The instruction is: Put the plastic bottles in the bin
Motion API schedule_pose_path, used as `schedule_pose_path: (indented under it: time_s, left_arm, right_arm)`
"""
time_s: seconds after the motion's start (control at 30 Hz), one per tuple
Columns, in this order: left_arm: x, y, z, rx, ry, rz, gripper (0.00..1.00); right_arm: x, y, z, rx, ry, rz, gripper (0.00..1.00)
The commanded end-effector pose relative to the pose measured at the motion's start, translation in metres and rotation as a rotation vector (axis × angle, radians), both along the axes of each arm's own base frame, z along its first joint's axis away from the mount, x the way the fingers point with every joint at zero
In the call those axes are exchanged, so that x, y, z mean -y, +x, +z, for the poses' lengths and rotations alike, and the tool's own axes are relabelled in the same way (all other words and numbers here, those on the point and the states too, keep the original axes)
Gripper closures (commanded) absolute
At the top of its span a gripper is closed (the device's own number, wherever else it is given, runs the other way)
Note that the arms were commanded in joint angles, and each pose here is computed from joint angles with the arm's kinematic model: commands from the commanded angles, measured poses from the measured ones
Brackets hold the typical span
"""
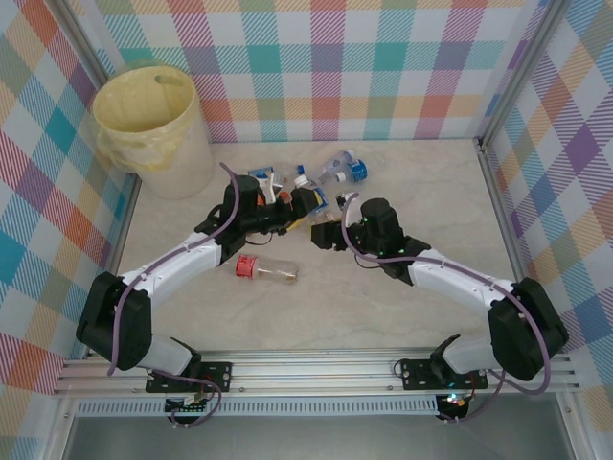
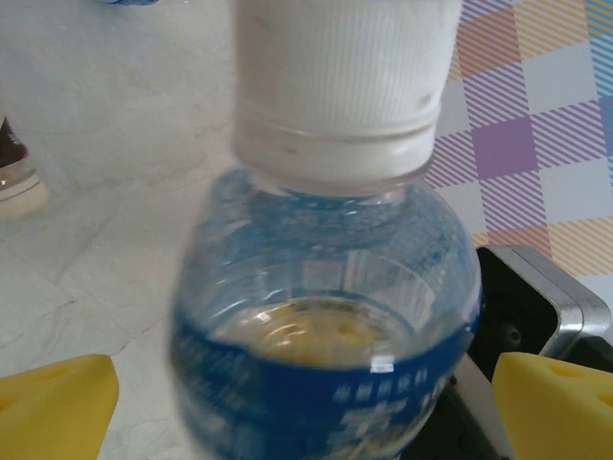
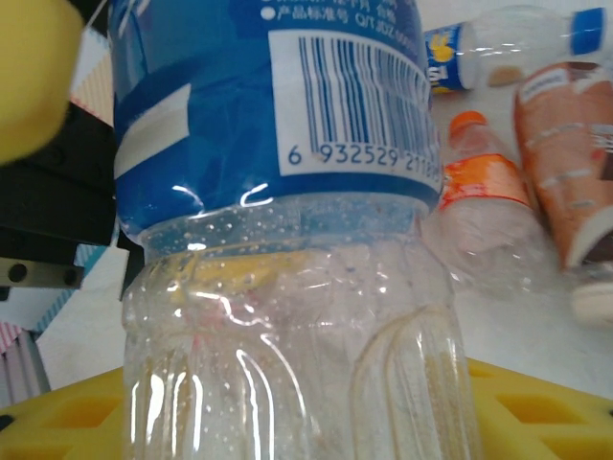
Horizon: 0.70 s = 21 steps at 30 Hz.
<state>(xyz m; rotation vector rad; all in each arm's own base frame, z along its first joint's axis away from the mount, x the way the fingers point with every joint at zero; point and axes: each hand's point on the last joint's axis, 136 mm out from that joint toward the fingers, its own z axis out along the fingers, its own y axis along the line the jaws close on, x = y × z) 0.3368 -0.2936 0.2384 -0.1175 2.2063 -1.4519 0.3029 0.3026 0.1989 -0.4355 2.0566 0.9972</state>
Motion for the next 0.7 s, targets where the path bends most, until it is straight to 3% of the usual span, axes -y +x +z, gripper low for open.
schedule_pose_path:
  time_s: [0.0, 0.1, 0.33, 0.47, 0.67]
  left_arm:
    - [0.001, 0.010, 0.032, 0.096, -0.041, 0.040, 0.00]
    - [-0.002, 0.013, 0.025, 0.092, 0.013, 0.062, 0.01]
    - [-0.013, 0.011, 0.019, 0.113, 0.107, 0.078, 0.19]
    - [-0.017, 0.012, 0.018, 0.122, 0.126, 0.096, 0.24]
    - [-0.021, 0.015, 0.023, 0.121, 0.127, 0.131, 0.26]
  right_arm:
    - [-0.023, 0.001, 0.029, 0.043, 0.088, 0.072, 0.50]
    - [-0.032, 0.001, 0.034, 0.035, 0.120, 0.099, 0.50]
    - [-0.050, 0.005, 0.044, -0.004, 0.147, 0.162, 0.48]
    - [-0.057, 0.003, 0.046, -0.021, 0.153, 0.199, 0.46]
    - [-0.047, -0.001, 0.046, 0.014, 0.095, 0.188, 0.27]
